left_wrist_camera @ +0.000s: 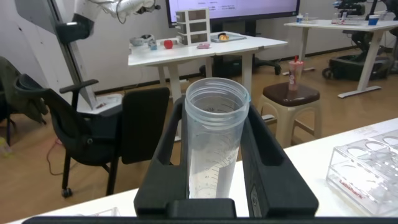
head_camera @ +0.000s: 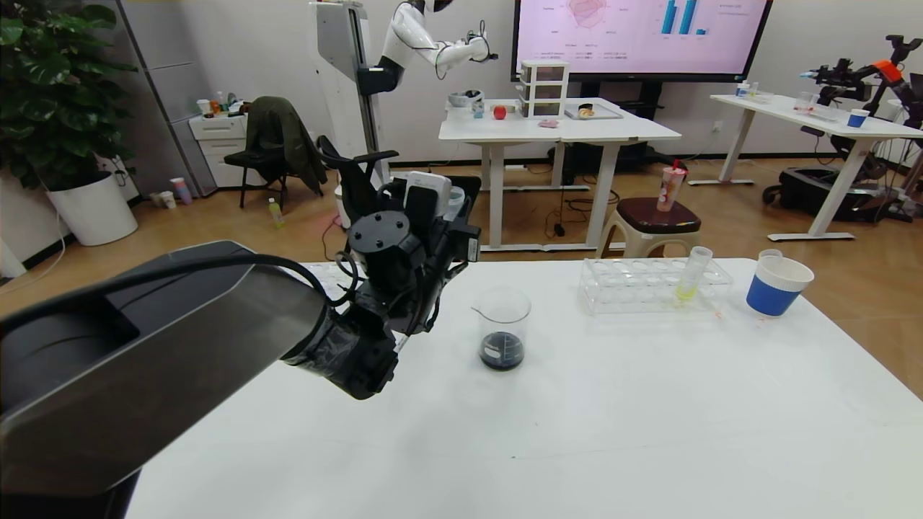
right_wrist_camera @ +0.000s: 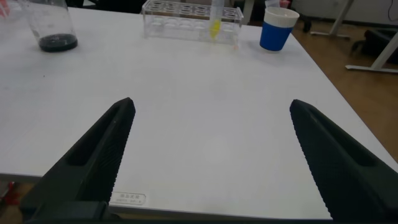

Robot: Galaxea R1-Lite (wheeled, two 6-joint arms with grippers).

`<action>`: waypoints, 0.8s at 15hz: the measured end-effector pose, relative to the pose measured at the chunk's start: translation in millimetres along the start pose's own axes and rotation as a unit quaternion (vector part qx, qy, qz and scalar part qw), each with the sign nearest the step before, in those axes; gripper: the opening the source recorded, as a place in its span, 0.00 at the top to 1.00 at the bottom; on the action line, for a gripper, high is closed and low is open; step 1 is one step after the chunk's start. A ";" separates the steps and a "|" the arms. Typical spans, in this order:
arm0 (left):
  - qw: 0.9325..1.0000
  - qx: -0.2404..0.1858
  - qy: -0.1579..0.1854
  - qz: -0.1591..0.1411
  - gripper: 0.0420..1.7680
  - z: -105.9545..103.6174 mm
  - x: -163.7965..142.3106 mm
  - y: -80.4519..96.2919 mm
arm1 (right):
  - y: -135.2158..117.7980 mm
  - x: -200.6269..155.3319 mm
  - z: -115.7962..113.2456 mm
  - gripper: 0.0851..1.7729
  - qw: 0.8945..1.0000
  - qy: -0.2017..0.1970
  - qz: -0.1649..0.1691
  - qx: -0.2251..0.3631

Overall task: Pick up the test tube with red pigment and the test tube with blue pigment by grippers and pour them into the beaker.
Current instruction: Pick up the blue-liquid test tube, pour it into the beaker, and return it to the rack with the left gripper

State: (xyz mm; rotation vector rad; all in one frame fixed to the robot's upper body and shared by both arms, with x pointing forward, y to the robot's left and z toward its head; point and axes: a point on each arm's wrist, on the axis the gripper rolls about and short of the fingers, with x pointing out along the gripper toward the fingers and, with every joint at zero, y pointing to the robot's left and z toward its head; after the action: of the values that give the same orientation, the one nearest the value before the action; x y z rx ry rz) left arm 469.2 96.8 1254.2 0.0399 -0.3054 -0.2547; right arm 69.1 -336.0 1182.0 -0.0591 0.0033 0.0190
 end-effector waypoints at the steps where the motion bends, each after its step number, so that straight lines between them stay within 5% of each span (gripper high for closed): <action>1: 1.000 -0.012 0.009 -0.002 0.74 -3.8 -3.1 -0.5 | 0.0 0.0 0.0 0.02 1.000 0.000 0.000 0.000; 7: 0.999 -0.035 0.036 0.010 0.74 -8.8 -13.8 15.9 | 0.0 0.0 0.0 0.02 1.000 0.000 0.000 0.000; 9: 0.998 -0.031 0.039 0.037 0.74 -2.4 -13.6 45.8 | 0.0 0.0 0.0 0.02 1.000 0.000 0.000 0.000; 12: 0.995 -0.032 0.042 0.079 0.74 12.0 -19.5 113.4 | 0.0 0.0 0.0 0.02 1.000 0.000 0.000 0.000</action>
State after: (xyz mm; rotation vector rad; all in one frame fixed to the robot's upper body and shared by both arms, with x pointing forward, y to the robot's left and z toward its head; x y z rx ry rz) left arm 475.1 211.4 1268.7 -0.0357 -0.2146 -0.1052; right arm 69.1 -336.0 1182.0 -0.0591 0.0028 0.0195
